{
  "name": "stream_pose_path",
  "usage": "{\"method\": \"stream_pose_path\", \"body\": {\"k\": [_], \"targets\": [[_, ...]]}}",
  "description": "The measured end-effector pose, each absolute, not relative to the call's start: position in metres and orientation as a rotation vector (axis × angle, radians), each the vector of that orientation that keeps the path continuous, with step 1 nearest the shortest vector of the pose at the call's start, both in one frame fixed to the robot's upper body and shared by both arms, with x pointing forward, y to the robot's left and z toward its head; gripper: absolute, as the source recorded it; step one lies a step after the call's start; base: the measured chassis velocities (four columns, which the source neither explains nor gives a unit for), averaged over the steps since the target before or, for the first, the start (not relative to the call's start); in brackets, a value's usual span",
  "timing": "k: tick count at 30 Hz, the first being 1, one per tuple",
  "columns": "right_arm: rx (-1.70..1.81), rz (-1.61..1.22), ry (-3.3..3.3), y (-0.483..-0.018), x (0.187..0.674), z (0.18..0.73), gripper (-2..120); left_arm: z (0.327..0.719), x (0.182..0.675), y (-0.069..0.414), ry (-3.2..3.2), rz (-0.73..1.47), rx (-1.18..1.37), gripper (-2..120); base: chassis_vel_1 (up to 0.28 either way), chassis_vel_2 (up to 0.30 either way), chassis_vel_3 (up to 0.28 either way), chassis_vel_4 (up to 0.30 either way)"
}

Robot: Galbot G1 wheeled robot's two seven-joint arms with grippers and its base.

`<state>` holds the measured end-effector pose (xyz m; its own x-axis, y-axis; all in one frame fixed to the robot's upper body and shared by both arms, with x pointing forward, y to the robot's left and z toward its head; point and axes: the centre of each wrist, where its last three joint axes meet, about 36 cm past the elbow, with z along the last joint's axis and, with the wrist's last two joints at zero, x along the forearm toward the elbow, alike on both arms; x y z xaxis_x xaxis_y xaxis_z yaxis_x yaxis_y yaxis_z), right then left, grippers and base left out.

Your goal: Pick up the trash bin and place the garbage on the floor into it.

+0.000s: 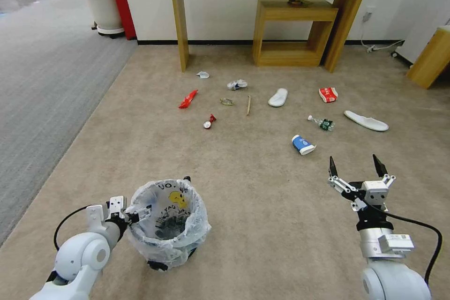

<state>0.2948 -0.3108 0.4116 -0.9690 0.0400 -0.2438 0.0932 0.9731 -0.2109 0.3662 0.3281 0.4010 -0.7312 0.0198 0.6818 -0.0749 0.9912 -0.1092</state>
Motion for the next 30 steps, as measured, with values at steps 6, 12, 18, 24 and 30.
{"method": "stream_pose_path", "body": {"k": [6, 12, 18, 24, 30], "targets": [[0.1, -0.325, 2.887, -0.311, 0.295, 0.409, 100, 0.401, 0.366, 0.323, -2.385, 0.156, 0.021, 100, 0.0, 0.0, 0.0, 0.0], [0.096, -0.323, 2.886, -0.311, 0.296, 0.409, 100, 0.403, 0.364, 0.319, -2.388, 0.148, 0.011, 100, 0.0, 0.0, 0.0, 0.0], [0.09, -0.321, 2.884, -0.31, 0.297, 0.409, 100, 0.406, 0.359, 0.317, -2.385, 0.108, 0.039, 97, 0.0, 0.0, 0.0, 0.0], [0.087, -0.32, 2.887, -0.31, 0.299, 0.407, 100, 0.408, 0.355, 0.315, -2.384, 0.083, 0.044, 79, 0.0, 0.0, 0.0, 0.0], [0.084, -0.317, 2.884, -0.31, 0.301, 0.406, 100, 0.412, 0.35, 0.311, -2.386, 0.067, 0.041, 56, 0.0, 0.0, 0.0, 0.0]]}}
